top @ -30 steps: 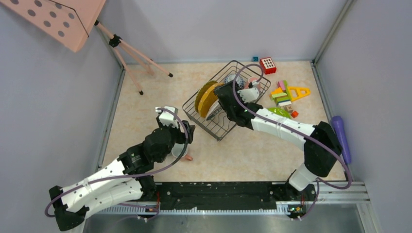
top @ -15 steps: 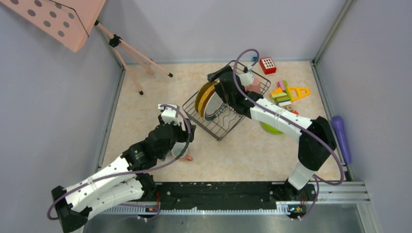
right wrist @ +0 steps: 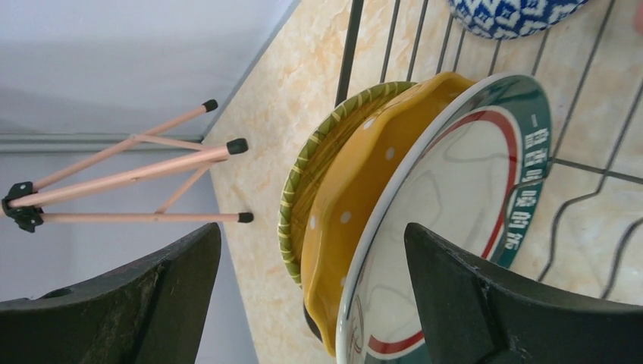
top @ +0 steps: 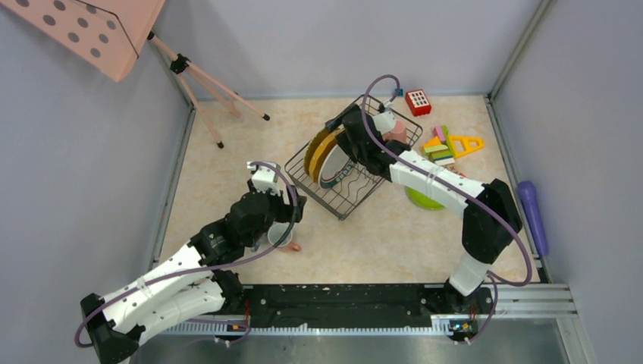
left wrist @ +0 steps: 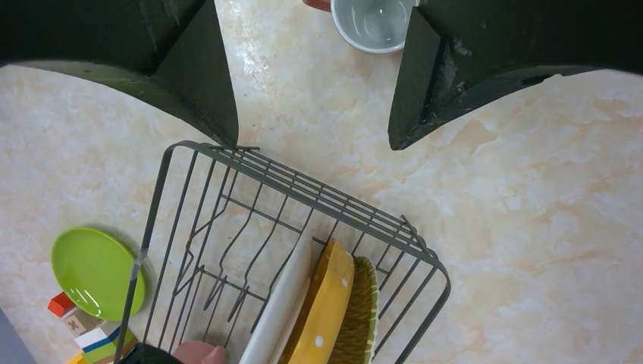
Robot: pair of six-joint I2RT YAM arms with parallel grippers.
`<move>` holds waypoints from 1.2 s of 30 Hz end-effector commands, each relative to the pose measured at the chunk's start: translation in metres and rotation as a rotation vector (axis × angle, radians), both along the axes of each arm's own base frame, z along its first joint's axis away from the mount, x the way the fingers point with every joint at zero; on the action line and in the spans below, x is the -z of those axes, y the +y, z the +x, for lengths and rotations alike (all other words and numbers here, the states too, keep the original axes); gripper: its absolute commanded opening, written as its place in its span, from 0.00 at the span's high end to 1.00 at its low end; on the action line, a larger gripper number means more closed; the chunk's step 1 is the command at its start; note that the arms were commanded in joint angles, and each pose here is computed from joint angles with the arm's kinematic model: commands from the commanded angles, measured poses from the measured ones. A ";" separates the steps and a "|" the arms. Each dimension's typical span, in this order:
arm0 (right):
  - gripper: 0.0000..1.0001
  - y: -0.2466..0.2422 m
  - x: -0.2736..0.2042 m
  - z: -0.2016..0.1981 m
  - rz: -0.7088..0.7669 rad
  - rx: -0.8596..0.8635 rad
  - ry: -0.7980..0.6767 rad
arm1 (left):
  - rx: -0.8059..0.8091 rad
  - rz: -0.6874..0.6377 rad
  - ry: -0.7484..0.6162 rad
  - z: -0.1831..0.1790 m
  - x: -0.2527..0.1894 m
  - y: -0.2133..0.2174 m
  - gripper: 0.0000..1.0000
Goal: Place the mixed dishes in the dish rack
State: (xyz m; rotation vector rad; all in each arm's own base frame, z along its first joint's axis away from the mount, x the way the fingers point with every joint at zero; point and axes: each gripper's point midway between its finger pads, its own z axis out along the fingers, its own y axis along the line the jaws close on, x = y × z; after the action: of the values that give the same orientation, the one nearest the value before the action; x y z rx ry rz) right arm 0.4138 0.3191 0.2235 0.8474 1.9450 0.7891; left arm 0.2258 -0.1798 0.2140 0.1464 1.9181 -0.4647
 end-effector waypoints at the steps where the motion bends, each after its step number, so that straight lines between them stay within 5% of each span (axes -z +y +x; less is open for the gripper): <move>1: 0.11 -0.035 -0.056 -0.004 -0.034 0.055 -0.090 | 0.027 -0.056 -0.019 -0.001 -0.024 -0.007 0.22; 9: 0.12 -0.106 -0.052 -0.030 -0.109 0.143 -0.085 | 0.051 -0.049 -0.005 0.000 -0.024 -0.014 0.22; 20: 0.15 -0.233 0.029 -0.097 -0.425 0.238 0.052 | 0.120 -0.084 0.009 -0.006 -0.022 -0.028 0.22; 24: 0.19 -0.250 0.074 -0.113 -0.337 0.144 0.115 | 0.145 -0.086 0.011 -0.006 -0.020 -0.034 0.22; 36: 0.40 -0.296 0.151 -0.123 -0.140 0.318 0.290 | 0.203 -0.109 0.041 -0.010 -0.017 -0.048 0.23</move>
State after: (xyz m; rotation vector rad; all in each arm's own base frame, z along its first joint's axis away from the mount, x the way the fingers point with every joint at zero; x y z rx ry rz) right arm 0.2743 0.0228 0.0733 1.1217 2.0763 0.2522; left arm 0.2128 -0.2194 0.2064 0.2956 1.9922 -0.6309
